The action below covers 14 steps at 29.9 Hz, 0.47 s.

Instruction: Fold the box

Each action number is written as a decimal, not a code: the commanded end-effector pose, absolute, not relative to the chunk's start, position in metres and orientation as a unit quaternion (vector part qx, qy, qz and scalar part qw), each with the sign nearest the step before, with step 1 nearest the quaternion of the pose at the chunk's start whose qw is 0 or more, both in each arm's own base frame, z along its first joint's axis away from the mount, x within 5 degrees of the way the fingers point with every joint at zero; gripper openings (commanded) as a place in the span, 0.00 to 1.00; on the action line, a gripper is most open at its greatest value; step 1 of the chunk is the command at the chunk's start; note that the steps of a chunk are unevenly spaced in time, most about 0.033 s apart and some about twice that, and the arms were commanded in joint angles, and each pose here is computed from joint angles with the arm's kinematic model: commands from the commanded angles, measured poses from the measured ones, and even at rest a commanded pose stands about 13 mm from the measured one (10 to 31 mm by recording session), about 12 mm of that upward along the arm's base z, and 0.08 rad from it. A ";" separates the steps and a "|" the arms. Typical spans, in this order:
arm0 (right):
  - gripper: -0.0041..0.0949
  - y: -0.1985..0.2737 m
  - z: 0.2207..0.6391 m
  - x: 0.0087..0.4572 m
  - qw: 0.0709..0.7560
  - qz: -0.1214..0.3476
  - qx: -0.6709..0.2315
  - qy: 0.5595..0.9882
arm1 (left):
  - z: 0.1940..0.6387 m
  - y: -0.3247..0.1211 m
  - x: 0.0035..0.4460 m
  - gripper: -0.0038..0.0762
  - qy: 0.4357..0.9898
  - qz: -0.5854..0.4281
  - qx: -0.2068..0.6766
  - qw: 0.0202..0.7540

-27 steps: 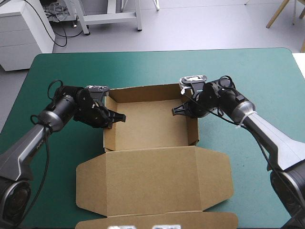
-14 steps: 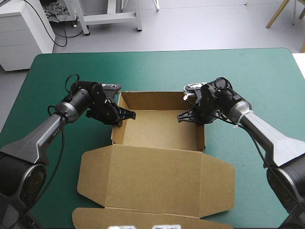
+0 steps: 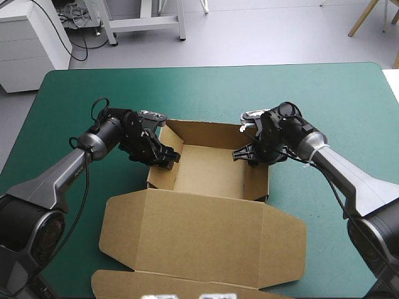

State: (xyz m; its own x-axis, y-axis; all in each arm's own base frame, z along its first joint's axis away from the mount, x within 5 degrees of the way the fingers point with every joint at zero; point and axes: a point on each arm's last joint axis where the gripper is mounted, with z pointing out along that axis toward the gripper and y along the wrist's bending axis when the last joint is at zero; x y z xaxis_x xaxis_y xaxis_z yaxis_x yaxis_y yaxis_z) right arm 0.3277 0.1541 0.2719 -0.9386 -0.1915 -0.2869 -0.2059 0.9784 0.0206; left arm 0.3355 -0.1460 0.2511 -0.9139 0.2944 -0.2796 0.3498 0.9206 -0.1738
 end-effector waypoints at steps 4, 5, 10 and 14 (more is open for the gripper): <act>0.57 0.151 0.299 0.328 0.196 0.025 -0.095 0.976 | 0.279 -0.148 0.335 0.76 0.959 -0.123 0.182 0.176; 0.57 0.152 0.303 0.329 0.201 0.026 -0.095 0.975 | 0.282 -0.148 0.336 0.76 0.958 -0.120 0.185 0.181; 0.57 0.153 0.329 0.335 0.236 0.029 -0.096 0.966 | 0.305 -0.147 0.344 0.76 0.951 -0.106 0.196 0.215; 0.57 0.147 0.351 0.337 0.255 -0.010 -0.116 0.960 | 0.331 -0.145 0.347 0.76 0.945 -0.087 0.208 0.236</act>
State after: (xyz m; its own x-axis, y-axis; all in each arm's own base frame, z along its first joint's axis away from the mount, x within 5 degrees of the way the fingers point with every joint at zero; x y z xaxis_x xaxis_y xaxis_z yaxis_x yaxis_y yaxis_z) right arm 0.3417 0.1546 0.3108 -0.9009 -0.1830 -0.3935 -0.1933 0.9810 -0.0136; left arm 0.3502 -0.1462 0.2895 -0.8524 0.3576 -0.3815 0.4195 0.9033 -0.0904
